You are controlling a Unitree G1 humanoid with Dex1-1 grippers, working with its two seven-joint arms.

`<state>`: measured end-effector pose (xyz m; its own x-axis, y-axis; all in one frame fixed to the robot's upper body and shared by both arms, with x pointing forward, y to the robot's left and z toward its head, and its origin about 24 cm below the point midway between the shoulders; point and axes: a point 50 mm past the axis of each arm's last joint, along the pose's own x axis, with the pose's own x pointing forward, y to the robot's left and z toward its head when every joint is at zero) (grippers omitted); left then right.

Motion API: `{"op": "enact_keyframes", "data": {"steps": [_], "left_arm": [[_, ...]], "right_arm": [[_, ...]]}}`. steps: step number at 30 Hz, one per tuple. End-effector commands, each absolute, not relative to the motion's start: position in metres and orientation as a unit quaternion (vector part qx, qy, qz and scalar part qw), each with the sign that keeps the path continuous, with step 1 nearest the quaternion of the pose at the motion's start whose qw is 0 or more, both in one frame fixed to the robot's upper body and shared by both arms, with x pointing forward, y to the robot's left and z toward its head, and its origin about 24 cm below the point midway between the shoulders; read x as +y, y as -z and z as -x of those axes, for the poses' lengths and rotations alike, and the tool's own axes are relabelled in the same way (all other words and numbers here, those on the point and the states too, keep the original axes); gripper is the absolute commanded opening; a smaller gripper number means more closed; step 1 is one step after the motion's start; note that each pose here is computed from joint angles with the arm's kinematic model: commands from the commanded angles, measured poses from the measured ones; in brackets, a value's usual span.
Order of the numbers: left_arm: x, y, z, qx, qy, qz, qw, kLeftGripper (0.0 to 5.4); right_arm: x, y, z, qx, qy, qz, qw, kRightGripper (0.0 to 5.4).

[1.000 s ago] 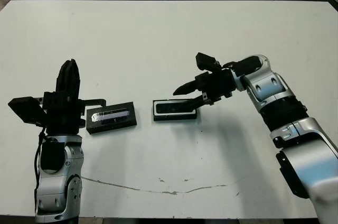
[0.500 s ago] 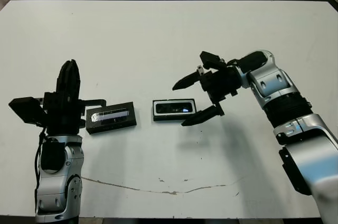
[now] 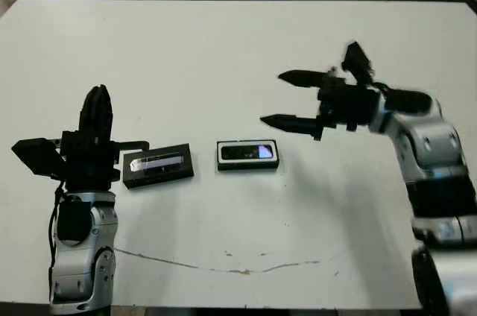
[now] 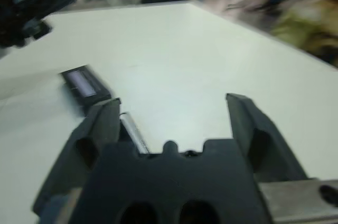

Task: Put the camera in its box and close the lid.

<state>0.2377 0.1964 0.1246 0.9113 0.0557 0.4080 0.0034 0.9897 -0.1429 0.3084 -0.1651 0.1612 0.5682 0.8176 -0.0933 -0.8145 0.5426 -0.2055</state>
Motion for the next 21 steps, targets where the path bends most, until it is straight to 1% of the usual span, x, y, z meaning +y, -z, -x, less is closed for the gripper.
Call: {"op": "enact_keyframes", "data": {"steps": [1,4,7,10,13,16,19,21], "left_arm": [[0.201,-0.118,-0.237,-0.191,-0.021,0.065,0.979,0.00],[0.202,-0.118,-0.237,-0.190,-0.020,0.056,0.980,0.00],[0.205,-0.119,-0.237,-0.193,-0.019,0.036,0.980,0.00],[0.211,-0.120,-0.237,-0.202,-0.014,0.012,0.979,0.00],[0.221,-0.123,-0.237,-0.213,-0.012,-0.021,0.977,0.00],[0.230,-0.126,-0.236,-0.222,-0.015,-0.058,0.973,0.00],[0.240,-0.131,-0.236,-0.222,0.001,-0.072,0.972,0.00],[0.247,-0.137,-0.236,-0.224,0.038,-0.094,0.969,0.00]], "right_arm": [[-0.181,-0.155,-0.289,-0.034,-0.395,0.126,0.909,3.40],[-0.197,-0.144,-0.273,-0.069,-0.326,0.112,0.936,2.72],[-0.211,-0.130,-0.263,-0.087,-0.290,0.089,0.949,2.05],[-0.218,-0.123,-0.251,-0.064,-0.254,0.074,0.962,1.38],[-0.224,-0.117,-0.242,-0.057,-0.235,0.060,0.968,0.69],[-0.226,-0.115,-0.237,-0.049,-0.224,0.055,0.972,0.02],[-0.223,-0.117,-0.234,-0.047,-0.217,0.055,0.974,0.02],[-0.222,-0.116,-0.234,-0.045,-0.216,0.053,0.974,0.02]]}}
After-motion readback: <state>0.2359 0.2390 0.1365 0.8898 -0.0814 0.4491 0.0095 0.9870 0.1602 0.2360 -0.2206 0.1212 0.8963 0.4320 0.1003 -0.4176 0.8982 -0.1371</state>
